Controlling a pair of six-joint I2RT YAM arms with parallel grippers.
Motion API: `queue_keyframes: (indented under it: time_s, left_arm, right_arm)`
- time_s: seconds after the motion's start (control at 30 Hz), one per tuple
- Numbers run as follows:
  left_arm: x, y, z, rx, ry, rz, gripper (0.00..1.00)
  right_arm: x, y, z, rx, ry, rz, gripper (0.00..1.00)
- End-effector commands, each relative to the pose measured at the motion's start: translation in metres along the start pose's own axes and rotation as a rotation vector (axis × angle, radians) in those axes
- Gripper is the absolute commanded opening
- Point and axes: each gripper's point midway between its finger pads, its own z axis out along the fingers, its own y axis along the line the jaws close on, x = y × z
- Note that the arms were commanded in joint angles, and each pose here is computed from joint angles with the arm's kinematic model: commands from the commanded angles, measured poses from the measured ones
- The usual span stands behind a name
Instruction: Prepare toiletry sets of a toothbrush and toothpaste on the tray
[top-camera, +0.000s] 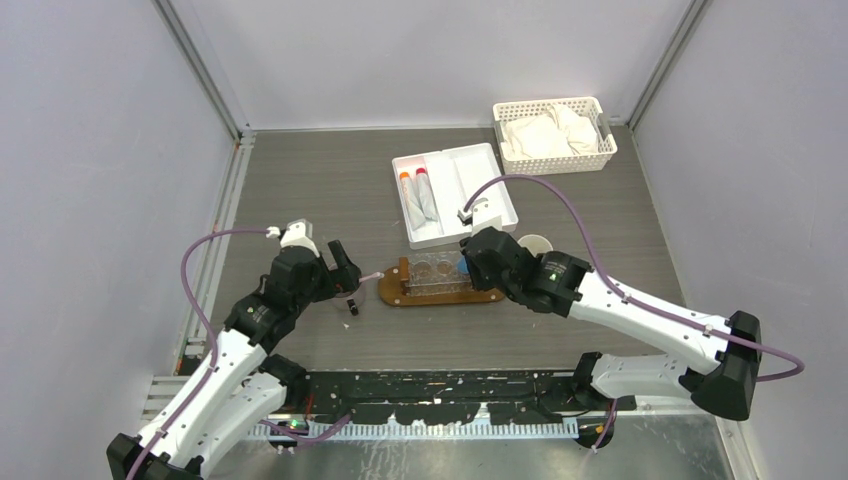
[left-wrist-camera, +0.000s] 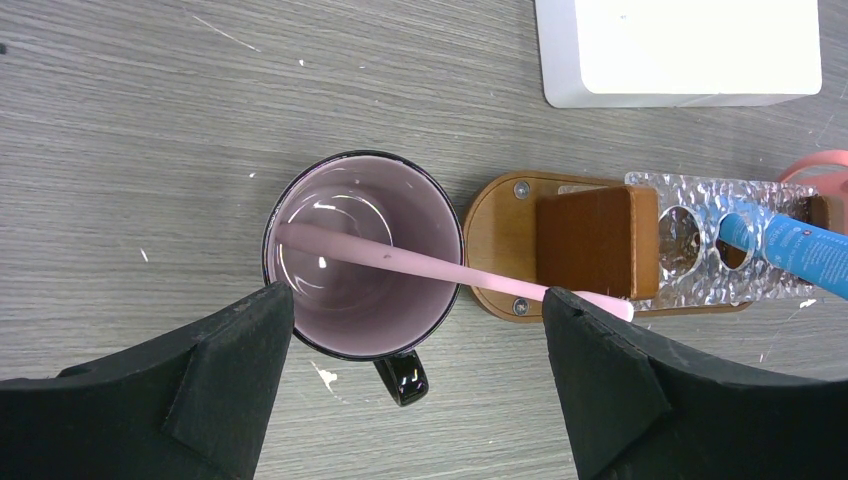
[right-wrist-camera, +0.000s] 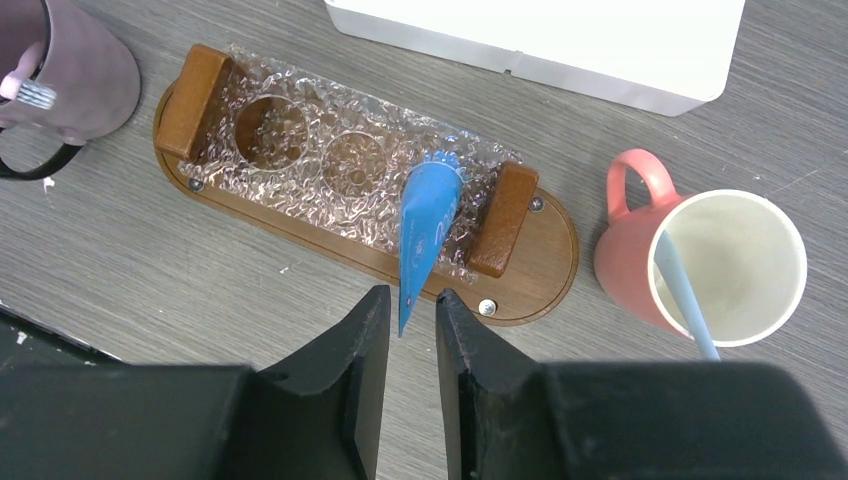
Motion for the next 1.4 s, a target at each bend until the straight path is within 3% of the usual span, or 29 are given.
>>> queue_keyframes:
  time_s: [0.0, 0.53, 1.37]
  left_arm:
    - [-0.018, -0.007, -0.004, 0.012, -0.053, -0.010, 0.95]
    - [-0.015, -0.005, -0.002, 0.009, -0.050, -0.010, 0.95]
    - [-0.013, -0.004, -0.002, 0.014, -0.051, -0.014, 0.95]
  right_arm:
    - [-0.006, 0.006, 0.001, -0.013, -0.034, 0.021, 0.30]
    - [-0.003, 0.008, 0.012, 0.011, -0.008, 0.009, 0.03]
    - [-0.036, 0.008, 0.011, 0.050, 0.064, -0.074, 0.01]
